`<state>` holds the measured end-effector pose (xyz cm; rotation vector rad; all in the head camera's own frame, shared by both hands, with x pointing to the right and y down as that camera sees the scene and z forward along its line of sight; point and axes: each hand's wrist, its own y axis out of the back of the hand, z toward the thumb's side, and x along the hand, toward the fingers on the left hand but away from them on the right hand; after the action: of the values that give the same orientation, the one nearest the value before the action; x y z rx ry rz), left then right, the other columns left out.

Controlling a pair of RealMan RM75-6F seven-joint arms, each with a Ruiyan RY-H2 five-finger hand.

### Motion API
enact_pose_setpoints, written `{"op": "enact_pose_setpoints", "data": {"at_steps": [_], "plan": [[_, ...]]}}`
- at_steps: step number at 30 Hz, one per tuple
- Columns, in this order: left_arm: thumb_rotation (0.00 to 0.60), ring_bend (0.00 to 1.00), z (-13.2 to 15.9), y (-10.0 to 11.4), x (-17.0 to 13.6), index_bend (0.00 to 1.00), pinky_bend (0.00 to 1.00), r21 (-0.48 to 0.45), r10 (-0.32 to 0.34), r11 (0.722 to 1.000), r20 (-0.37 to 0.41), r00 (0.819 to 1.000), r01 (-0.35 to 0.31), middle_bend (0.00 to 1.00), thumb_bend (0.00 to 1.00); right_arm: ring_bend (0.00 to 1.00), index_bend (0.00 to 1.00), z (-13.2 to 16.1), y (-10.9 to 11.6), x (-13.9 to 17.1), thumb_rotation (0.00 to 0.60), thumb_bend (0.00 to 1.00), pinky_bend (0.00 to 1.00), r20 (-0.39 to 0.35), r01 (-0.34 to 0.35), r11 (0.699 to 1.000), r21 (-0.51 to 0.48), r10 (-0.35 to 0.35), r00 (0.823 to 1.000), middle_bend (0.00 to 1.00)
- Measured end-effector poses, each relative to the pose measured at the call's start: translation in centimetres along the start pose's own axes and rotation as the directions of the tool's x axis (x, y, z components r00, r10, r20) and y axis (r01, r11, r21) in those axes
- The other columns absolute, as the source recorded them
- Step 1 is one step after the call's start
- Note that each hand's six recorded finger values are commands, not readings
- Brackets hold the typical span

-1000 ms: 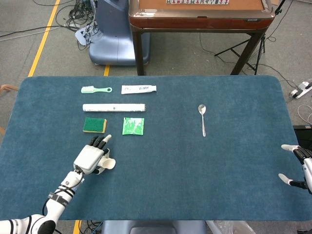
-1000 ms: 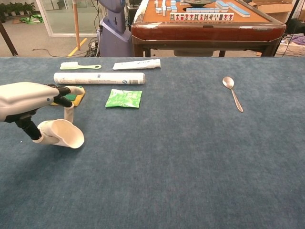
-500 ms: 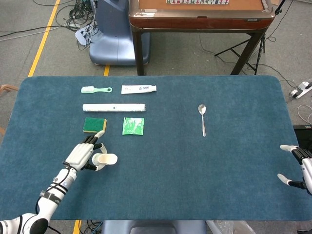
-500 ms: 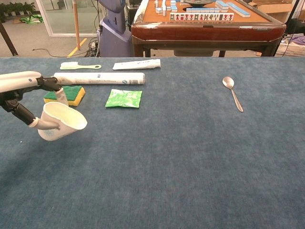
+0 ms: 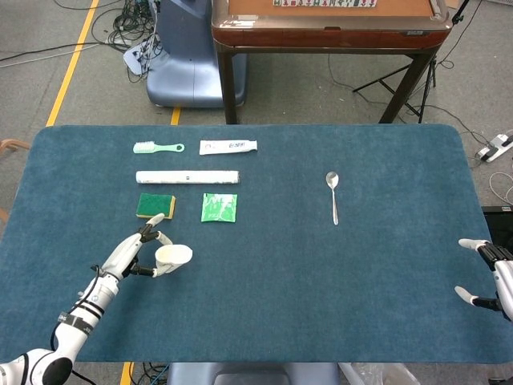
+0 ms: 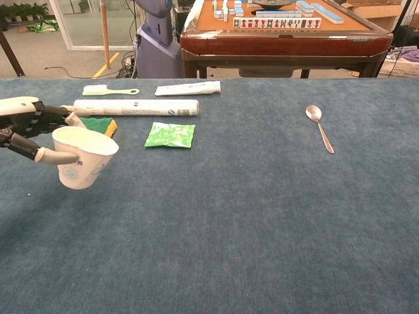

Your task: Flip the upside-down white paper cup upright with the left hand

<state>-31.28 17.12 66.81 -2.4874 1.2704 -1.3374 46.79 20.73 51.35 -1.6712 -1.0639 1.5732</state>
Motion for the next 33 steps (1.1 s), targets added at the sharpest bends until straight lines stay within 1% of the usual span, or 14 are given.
{"op": "enact_pose_setpoints", "data": {"at_steps": [5,11,16,25,30,33], "plan": [[0.6,0.0,-1.7,-0.4,0.2,0.42,0.0,-0.026,0.039,0.999,0.01,0.999,-0.039,0.0,0.21,0.27,0.26,0.0,0.1,0.1,0.6,0.0,0.57,-0.002,0.002,1.0,-0.001,-0.002,1.0,0.29],[0.6,0.0,-2.6,-0.6,0.1,0.42,0.0,-0.01,0.077,0.997,0.041,0.996,-0.077,0.0,0.21,0.27,0.27,0.1,0.0,0.0,0.6,0.0,0.57,-0.002,0.0,1.0,-0.001,0.0,1.0,0.29],[0.6,0.0,-3.3,-0.8,-0.1,0.42,0.0,0.005,0.09,0.996,0.041,0.995,-0.09,0.0,0.21,0.27,0.27,0.1,0.0,0.1,0.6,0.0,0.57,-0.002,0.001,1.0,0.0,-0.001,1.0,0.29],[0.6,0.0,-4.7,-1.2,-0.2,0.42,0.0,0.023,0.103,0.994,0.019,0.994,-0.104,0.0,0.21,0.27,0.26,0.1,0.0,0.1,0.6,0.0,0.57,-0.005,-0.001,1.0,0.0,0.001,1.0,0.29],[0.6,0.0,-4.9,-1.2,-0.4,0.35,0.0,0.035,0.094,0.995,0.018,0.995,-0.095,0.0,0.21,0.27,0.27,0.1,0.1,0.1,0.6,0.0,0.57,-0.005,0.001,1.0,-0.001,-0.001,1.0,0.29],[0.6,0.0,-5.0,-1.2,-0.6,0.27,0.0,0.056,0.086,0.995,0.019,0.996,-0.087,0.0,0.21,0.27,0.27,0.1,0.1,0.2,0.6,0.0,0.57,-0.006,0.001,1.0,-0.001,-0.001,1.0,0.29]]}}
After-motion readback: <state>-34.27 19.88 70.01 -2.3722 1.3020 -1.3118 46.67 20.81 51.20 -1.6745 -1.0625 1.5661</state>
